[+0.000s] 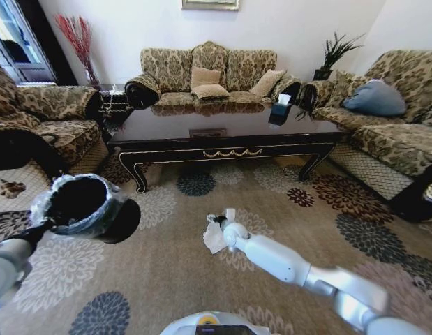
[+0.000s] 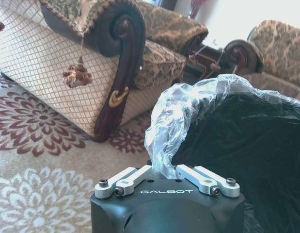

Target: Move to the front of the table and pick up the trash from the floor, then place it into the trash bin.

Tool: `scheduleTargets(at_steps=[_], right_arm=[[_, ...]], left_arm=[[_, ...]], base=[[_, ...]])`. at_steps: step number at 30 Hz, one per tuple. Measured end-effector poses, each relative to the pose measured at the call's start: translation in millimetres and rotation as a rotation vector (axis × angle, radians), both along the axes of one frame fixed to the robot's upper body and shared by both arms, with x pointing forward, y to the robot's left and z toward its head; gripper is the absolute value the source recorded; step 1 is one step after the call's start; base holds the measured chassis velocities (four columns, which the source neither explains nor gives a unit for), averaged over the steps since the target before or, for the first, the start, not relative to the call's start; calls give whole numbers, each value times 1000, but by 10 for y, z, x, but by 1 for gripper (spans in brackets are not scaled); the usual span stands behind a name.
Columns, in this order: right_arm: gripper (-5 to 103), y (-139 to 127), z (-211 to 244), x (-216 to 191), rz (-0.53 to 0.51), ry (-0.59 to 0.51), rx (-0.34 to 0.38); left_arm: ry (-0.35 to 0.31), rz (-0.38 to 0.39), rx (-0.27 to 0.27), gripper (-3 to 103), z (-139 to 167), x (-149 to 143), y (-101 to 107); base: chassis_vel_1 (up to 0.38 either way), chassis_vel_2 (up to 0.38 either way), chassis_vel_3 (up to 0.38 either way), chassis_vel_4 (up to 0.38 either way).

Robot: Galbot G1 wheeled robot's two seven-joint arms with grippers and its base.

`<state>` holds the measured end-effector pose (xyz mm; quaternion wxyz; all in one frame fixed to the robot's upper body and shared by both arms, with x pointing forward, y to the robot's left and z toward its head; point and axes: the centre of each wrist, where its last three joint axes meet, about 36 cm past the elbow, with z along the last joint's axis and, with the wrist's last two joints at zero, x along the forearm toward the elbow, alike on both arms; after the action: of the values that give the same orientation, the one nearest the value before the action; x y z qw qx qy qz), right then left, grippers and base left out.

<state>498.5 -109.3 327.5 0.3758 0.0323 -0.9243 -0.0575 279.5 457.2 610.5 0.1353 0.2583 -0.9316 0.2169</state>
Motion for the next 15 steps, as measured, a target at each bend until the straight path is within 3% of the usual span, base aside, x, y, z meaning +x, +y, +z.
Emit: scheduleTargets(at_steps=[6,15], right_arm=[[100,109,-263,-122,0,76,-5],[100,426,-697,-498,180,57,-94]], left_arm=[[-24,-2,-9,3,97,-44,-14],[-3,-14,-13,3,-15,-97,-150]], base=[[0,0,0,0],[0,0,0,0]])
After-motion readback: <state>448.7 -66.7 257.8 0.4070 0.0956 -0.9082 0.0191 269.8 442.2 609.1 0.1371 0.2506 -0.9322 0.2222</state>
